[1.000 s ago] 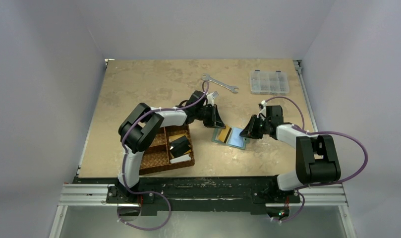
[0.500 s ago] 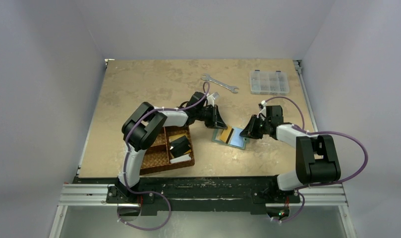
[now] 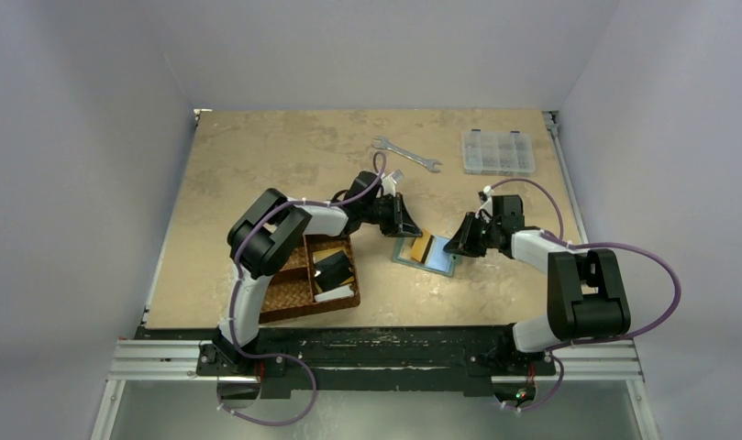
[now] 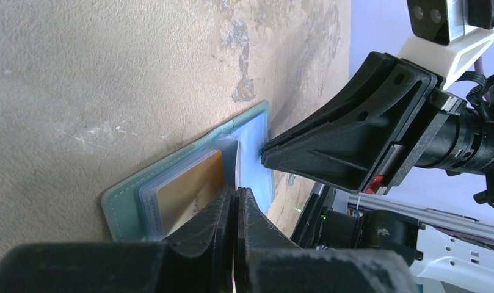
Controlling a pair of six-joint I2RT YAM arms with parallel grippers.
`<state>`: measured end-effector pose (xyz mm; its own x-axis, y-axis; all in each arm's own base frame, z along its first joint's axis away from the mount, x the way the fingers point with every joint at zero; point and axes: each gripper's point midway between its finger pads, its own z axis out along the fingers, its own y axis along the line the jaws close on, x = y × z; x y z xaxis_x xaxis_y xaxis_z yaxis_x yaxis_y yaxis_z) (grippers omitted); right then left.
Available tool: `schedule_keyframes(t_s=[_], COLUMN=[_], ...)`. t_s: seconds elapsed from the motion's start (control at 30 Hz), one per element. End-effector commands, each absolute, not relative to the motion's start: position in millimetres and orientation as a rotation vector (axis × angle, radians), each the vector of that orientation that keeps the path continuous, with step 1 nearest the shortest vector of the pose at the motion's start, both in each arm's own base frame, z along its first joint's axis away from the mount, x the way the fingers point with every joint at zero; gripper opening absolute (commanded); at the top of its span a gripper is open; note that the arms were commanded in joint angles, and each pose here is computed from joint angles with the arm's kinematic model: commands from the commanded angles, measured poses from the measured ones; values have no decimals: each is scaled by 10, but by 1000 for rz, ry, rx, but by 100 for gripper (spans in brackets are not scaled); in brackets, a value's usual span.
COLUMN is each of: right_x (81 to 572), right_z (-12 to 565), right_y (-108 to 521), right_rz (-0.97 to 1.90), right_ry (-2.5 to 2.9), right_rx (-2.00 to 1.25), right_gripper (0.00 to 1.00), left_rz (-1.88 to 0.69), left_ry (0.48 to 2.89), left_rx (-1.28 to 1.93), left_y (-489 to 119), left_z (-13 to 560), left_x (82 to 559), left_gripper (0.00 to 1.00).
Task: Put the credit cards into the card holder
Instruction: Insert the credit card into the card holder.
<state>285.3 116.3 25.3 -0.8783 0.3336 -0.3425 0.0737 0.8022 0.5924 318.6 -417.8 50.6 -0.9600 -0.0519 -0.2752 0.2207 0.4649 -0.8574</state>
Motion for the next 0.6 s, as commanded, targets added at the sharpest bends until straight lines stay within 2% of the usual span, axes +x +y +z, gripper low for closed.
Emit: schedule_keyframes(t_s=[0.0,0.57], right_x=[2901,2910], right_z=[264,299], right_y=[1150,1022], right_rz=[797,694], right_ry=[2538,2523], right_rx=[275,375], right_gripper=[17,18], left_rz=[-1538,-1506], left_ry=[2399,2340], left_rx=[138,29], left_y=[-4250,-4219], left_z=[535,537], left_x=[3199,3151], left_gripper=[0,0])
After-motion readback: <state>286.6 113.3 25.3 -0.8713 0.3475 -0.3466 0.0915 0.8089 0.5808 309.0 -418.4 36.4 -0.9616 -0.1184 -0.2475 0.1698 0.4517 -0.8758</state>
